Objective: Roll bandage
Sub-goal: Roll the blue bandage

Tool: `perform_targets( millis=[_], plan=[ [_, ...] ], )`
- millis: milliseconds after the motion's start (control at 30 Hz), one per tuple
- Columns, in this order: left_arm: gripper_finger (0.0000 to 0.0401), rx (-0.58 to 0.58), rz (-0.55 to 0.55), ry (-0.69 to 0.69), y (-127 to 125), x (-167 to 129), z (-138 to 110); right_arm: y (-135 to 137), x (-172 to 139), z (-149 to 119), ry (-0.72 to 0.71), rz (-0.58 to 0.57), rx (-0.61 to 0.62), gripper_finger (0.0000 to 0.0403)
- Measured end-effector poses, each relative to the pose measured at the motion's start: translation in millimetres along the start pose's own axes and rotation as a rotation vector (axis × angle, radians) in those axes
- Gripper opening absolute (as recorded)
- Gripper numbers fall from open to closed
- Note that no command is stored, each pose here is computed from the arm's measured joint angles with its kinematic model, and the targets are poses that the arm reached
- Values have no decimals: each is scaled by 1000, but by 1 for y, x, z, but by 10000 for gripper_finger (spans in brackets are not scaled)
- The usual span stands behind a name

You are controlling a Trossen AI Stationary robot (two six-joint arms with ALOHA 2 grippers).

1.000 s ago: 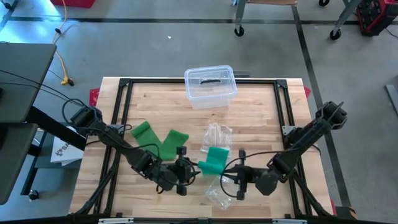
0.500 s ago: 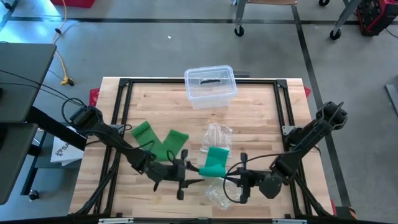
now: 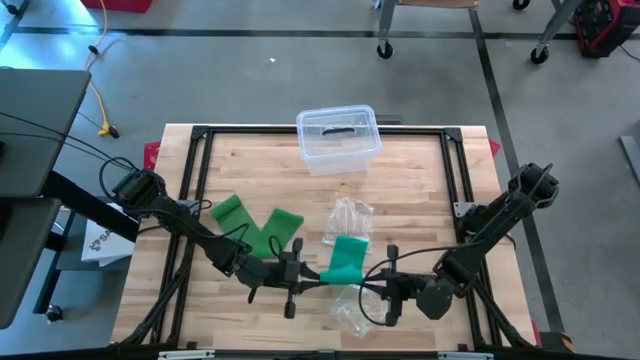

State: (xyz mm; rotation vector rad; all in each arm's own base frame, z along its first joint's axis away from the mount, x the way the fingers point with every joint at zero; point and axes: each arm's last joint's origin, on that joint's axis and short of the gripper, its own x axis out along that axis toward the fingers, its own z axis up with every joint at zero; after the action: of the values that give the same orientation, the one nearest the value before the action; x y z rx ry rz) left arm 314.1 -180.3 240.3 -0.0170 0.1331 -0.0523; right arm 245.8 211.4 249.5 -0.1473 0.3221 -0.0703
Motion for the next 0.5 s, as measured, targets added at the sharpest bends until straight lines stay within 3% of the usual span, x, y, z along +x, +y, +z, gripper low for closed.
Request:
perform_targets(
  millis=[200,433,500],
  plan=[
    [5,77,53,-42,-2,-12,15,-8,-17,11,-38,-77,1,66],
    [5,181,52,-155,3,-41,56,-24,-49,30,-89,-82,8,141],
    [4,205,99,-188,7,-47,70,-26,-56,31,-88,-71,0,151]
  ],
)
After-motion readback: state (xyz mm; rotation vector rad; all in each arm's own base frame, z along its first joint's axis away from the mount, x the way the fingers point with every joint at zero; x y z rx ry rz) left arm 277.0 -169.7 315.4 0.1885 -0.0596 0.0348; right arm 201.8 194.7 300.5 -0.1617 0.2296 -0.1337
